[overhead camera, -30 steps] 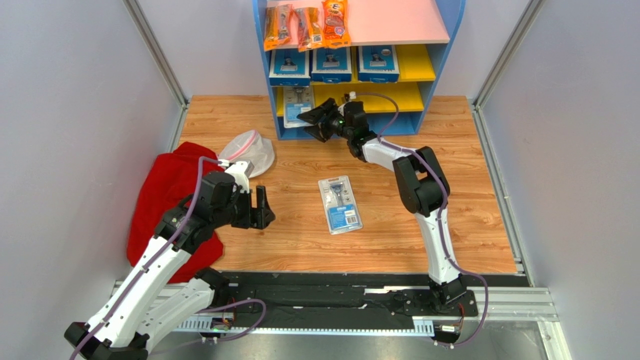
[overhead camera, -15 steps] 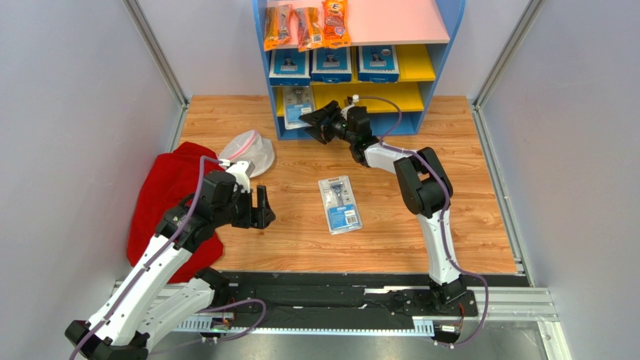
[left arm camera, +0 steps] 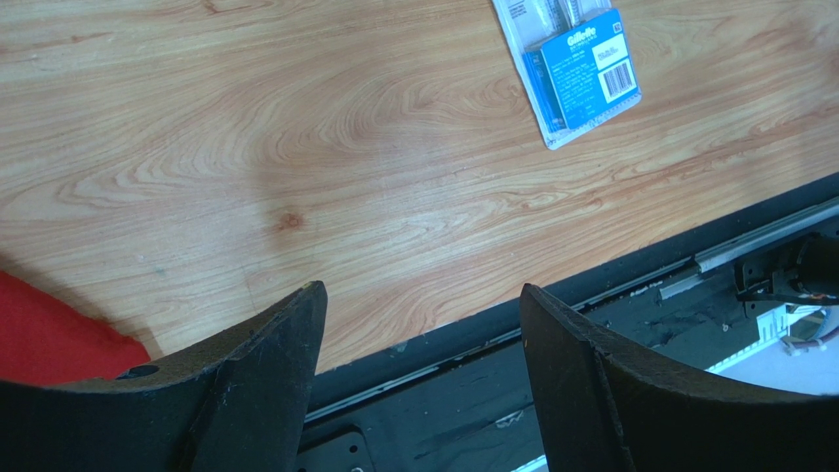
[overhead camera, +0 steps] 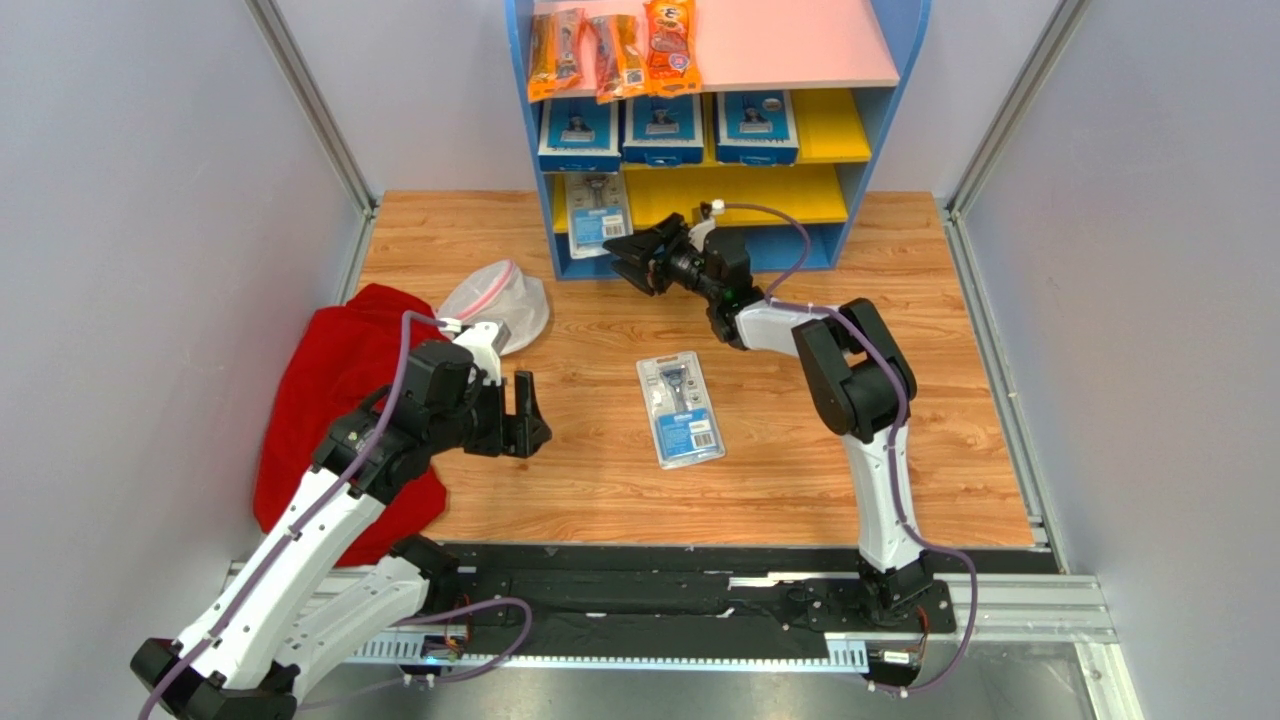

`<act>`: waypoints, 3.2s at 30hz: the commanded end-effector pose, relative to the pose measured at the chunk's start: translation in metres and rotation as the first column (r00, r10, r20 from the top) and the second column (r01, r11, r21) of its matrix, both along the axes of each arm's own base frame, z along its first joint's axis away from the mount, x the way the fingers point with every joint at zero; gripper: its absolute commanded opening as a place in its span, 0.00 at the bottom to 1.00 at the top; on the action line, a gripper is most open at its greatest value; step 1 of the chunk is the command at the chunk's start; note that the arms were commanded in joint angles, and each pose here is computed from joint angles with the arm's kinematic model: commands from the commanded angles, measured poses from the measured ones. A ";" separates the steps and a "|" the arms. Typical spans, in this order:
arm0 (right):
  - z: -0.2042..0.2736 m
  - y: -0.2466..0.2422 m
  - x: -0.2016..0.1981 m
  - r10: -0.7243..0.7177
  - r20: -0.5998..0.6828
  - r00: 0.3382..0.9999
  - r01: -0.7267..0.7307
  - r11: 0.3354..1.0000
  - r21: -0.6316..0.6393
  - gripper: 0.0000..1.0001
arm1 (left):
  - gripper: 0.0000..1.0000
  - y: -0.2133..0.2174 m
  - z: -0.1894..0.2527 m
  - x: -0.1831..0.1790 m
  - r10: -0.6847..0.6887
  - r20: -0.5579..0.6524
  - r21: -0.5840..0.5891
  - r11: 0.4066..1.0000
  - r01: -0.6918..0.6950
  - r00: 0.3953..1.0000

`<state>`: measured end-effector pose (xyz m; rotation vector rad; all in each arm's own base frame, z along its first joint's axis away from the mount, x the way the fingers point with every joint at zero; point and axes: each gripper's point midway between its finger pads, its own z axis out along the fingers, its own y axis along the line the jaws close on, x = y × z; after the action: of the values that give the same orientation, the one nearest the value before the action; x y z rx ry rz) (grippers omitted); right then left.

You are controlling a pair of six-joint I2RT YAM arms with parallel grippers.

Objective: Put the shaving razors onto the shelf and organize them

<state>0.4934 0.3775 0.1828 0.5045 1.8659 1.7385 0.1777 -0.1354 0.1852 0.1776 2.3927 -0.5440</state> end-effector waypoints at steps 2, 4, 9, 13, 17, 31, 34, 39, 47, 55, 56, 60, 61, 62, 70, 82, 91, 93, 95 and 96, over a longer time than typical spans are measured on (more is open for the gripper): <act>0.044 0.004 -0.018 0.034 0.115 0.993 -0.046 0.994 0.097 0.44 | 0.80 -0.006 0.006 0.005 -0.014 0.029 -0.023 1.000 0.015 0.999; 0.042 0.006 -0.021 0.044 0.109 0.993 -0.055 0.993 0.103 0.39 | 0.80 -0.005 0.005 0.004 -0.012 0.029 -0.023 1.000 0.013 1.000; 0.039 0.010 -0.022 0.047 0.113 0.992 -0.060 0.991 0.118 0.29 | 0.80 -0.006 0.006 0.004 -0.017 0.029 -0.027 0.999 0.018 0.999; 0.039 0.012 -0.017 0.050 0.112 0.992 -0.063 0.991 0.114 0.23 | 0.80 -0.006 0.006 0.004 -0.017 0.029 -0.027 0.999 0.018 0.999; 0.032 0.016 -0.014 0.054 0.094 0.994 -0.062 0.994 0.087 0.19 | 0.80 -0.007 0.006 0.004 -0.018 0.028 -0.028 0.999 0.019 0.999; -0.005 0.022 -0.006 0.026 0.012 1.000 -0.025 0.997 -0.071 0.12 | 0.80 -0.007 0.005 0.004 -0.019 0.026 -0.023 1.000 0.019 0.999; -0.011 0.021 -0.006 0.018 0.000 1.000 -0.018 0.996 -0.083 0.11 | 0.80 -0.006 0.005 0.005 -0.017 0.026 -0.023 1.000 0.018 1.000; -0.017 0.022 -0.001 0.014 -0.009 1.000 -0.014 0.996 -0.087 0.08 | 0.80 -0.006 0.004 0.004 -0.017 0.025 -0.022 1.000 0.018 1.000; -0.023 0.027 0.009 0.004 -0.026 1.000 -0.006 0.996 -0.093 0.06 | 0.80 -0.006 0.004 0.004 -0.018 0.025 -0.021 1.000 0.018 1.000; -0.021 0.039 0.027 0.014 -0.036 0.999 -0.018 0.994 -0.107 0.05 | 0.80 -0.007 0.003 0.004 -0.019 0.019 -0.019 1.000 0.019 1.000; -0.016 0.042 0.030 0.016 -0.025 1.000 -0.018 0.995 -0.102 0.05 | 0.80 -0.007 0.003 0.004 -0.019 0.021 -0.020 1.000 0.019 1.000; -0.013 0.045 0.035 0.017 -0.026 1.000 -0.019 0.995 -0.099 0.05 | 0.80 -0.007 0.003 0.005 -0.020 0.020 -0.021 1.000 0.020 1.000; -0.014 0.044 0.036 0.015 -0.031 0.999 -0.018 0.995 -0.099 0.05 | 0.80 -0.007 0.004 0.005 -0.021 0.021 -0.022 1.000 0.022 1.000; -0.014 0.045 0.035 0.018 -0.031 0.999 -0.021 0.995 -0.097 0.05 | 0.80 -0.007 0.003 0.004 -0.020 0.019 -0.020 1.000 0.020 1.000; -0.010 0.039 0.017 0.022 -0.018 1.000 -0.024 0.996 -0.087 0.05 | 0.80 -0.008 0.003 0.005 -0.022 0.019 -0.023 0.999 0.023 1.000; -0.008 0.057 -0.002 0.024 0.027 0.999 -0.017 0.978 -0.210 0.01 | 0.80 -0.008 0.003 0.005 -0.025 0.018 -0.024 0.999 0.025 1.000; -0.016 0.065 0.013 0.008 0.006 1.000 -0.007 0.982 -0.189 0.00 | 0.80 -0.008 0.003 0.005 -0.026 0.020 -0.024 0.999 0.026 0.999; -0.012 0.066 0.017 0.006 0.012 1.000 -0.004 0.983 -0.183 0.00 | 0.80 -0.008 0.003 0.005 -0.026 0.020 -0.024 0.999 0.026 0.999; -0.013 0.067 0.018 0.004 0.013 1.000 -0.001 0.983 -0.185 0.00 | 0.79 -0.009 0.004 0.005 -0.027 0.022 -0.027 0.999 0.027 0.999; -0.014 0.066 0.021 -0.004 0.009 1.000 0.005 0.982 -0.188 0.00 | 0.79 -0.008 0.003 0.005 -0.026 0.020 -0.024 0.999 0.026 0.999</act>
<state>0.5000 0.4438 0.1559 0.4283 2.0483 1.5519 0.1781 -0.1390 0.1842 0.1877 2.3994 -0.5603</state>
